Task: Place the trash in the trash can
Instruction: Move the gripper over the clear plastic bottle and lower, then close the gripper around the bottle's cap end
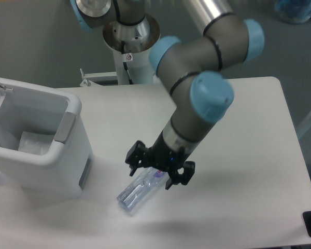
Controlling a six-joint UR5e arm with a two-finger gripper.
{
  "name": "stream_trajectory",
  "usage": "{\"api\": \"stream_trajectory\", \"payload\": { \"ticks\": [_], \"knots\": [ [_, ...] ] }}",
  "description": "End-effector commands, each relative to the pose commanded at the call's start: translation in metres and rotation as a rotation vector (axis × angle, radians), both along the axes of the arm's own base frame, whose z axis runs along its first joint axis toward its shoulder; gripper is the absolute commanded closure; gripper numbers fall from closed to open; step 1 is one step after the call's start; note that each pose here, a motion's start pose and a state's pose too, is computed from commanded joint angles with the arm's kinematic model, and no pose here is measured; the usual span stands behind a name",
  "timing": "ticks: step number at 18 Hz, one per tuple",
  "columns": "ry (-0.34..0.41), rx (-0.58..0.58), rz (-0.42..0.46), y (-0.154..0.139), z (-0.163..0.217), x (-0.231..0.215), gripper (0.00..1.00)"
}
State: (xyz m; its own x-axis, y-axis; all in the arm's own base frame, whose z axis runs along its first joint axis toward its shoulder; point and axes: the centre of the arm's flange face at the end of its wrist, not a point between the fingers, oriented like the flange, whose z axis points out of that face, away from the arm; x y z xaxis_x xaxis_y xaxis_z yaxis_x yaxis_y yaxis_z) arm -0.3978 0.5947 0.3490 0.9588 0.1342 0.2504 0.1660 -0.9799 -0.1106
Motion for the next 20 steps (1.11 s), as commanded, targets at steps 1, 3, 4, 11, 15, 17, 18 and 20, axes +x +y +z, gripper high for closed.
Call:
{"api": "stream_trajectory", "payload": {
  "ticks": [1,3,4,11,15,17,18,20],
  "knots": [
    [0.007,-0.023,-0.011,0.004,-0.009,0.001,0.00],
    [0.007,-0.056,-0.032,0.016,-0.029,0.005,0.00],
    [0.001,-0.065,-0.038,0.018,-0.035,0.009,0.00],
    [0.057,-0.165,-0.100,0.030,-0.064,0.020,0.00],
    [0.079,-0.180,-0.181,0.039,-0.074,0.029,0.00],
    [0.079,-0.182,-0.192,0.043,-0.079,0.033,0.00],
    [0.077,-0.188,-0.197,0.044,-0.084,0.034,0.00],
    [0.069,-0.203,-0.210,0.050,-0.098,0.040,0.00]
  ]
}}
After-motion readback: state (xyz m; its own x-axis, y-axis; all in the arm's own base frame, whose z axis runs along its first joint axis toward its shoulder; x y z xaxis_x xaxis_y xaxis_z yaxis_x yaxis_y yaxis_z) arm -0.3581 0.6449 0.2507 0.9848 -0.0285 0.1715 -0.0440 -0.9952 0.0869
